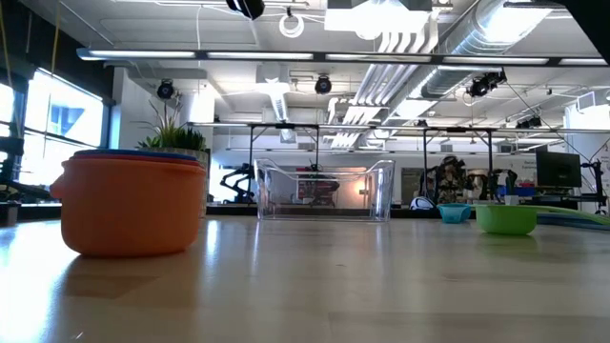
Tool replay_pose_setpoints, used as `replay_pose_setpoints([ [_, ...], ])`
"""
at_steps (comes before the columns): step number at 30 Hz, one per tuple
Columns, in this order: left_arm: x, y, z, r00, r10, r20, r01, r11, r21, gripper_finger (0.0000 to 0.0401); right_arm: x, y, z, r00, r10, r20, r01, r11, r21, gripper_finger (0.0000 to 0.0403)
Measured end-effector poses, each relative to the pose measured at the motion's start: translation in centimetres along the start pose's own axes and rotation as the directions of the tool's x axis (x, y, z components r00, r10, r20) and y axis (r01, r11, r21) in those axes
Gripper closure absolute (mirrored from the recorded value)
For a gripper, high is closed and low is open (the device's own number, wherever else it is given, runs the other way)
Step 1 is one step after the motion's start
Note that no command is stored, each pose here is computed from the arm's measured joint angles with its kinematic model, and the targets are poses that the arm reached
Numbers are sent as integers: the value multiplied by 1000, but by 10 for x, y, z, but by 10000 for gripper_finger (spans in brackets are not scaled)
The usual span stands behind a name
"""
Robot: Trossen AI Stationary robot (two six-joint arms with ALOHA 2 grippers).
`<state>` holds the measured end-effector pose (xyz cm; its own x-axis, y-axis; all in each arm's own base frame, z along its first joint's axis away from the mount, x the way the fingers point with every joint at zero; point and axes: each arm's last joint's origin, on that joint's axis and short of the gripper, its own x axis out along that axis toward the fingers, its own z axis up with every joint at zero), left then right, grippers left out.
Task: Nest measuring cups in basket
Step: Stack the yellow measuring cup on top of the blue measuring cup
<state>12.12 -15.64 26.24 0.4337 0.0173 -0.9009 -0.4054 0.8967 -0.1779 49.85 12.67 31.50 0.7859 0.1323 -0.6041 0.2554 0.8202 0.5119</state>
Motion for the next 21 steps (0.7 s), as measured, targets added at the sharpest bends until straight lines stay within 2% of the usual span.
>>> replay_pose_setpoints([
  [3,3,-11,-2,997,-72,1,70,975,213,311,0,0,0,1000,-21,20,20,999,32,284],
  [6,8,-20,-3,995,-101,-15,100,931,352,311,-1,-6,6,998,-51,44,49,998,46,284],
  [9,16,-25,-5,997,-80,-22,82,913,399,311,-13,-16,21,993,-90,79,84,994,74,284],
  [14,30,-32,-10,999,-27,-38,42,874,483,311,-46,-28,52,981,-101,164,85,991,104,284],
  [21,55,-45,-10,995,-12,-98,68,803,593,311,-68,-47,77,968,-122,221,102,990,100,284],
])
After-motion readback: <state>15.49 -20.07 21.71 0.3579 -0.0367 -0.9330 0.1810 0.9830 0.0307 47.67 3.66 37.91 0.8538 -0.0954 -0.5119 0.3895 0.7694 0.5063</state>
